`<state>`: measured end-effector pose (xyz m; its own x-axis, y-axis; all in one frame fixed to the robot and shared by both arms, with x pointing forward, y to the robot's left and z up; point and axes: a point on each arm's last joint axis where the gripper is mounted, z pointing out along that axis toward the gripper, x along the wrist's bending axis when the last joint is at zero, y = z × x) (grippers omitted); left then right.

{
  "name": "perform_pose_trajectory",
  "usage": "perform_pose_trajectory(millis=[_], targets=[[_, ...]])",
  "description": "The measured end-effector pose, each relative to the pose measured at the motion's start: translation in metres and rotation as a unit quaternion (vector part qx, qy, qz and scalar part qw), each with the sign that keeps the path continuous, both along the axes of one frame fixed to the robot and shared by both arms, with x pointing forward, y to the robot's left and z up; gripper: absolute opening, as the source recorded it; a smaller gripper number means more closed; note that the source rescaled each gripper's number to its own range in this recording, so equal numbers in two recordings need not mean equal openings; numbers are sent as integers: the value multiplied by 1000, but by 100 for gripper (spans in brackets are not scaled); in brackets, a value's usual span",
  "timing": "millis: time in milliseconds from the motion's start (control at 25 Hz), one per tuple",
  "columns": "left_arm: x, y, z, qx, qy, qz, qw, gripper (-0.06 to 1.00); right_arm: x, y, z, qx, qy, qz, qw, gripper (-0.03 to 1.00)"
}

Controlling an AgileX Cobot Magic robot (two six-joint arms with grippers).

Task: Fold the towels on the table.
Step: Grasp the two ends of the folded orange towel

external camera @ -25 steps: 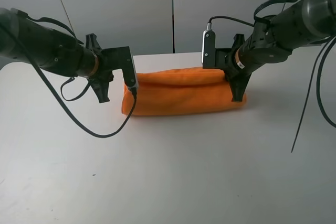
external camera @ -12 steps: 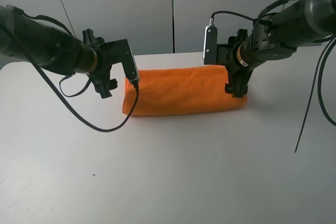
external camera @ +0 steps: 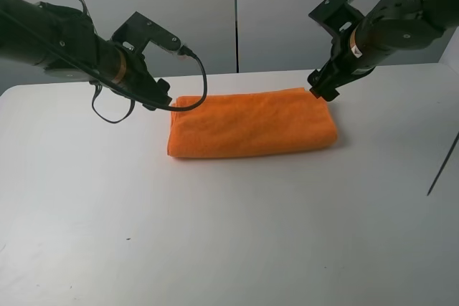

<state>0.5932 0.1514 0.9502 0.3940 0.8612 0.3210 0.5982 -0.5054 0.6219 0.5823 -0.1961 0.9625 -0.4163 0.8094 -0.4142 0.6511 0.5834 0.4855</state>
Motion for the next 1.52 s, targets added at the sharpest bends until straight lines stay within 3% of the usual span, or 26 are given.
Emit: perform_pose_trajectory(millis=[200,400,680,1000,1280,1400,1520], targets=[[7,17,2,-66,57,58,995,99,2,-14,8,77,91,-72,990,100],[16,20,2,-147,141,94,975,99,9,-4,31,166,137,-80,973,100],[27,10,-24,-205,215,120,947,99,10,5,13,202,209,-99,952,100],[27,7,-52,-213,255,142,932,99,17,10,-22,207,243,-114,941,100],[28,7,-77,-206,272,154,927,99,22,10,-24,212,227,-114,944,100],[30,7,-80,-205,271,153,928,99,22,10,-24,212,226,-114,944,100],[30,9,-83,-179,267,136,937,99,22,11,-24,216,224,-116,943,100]])
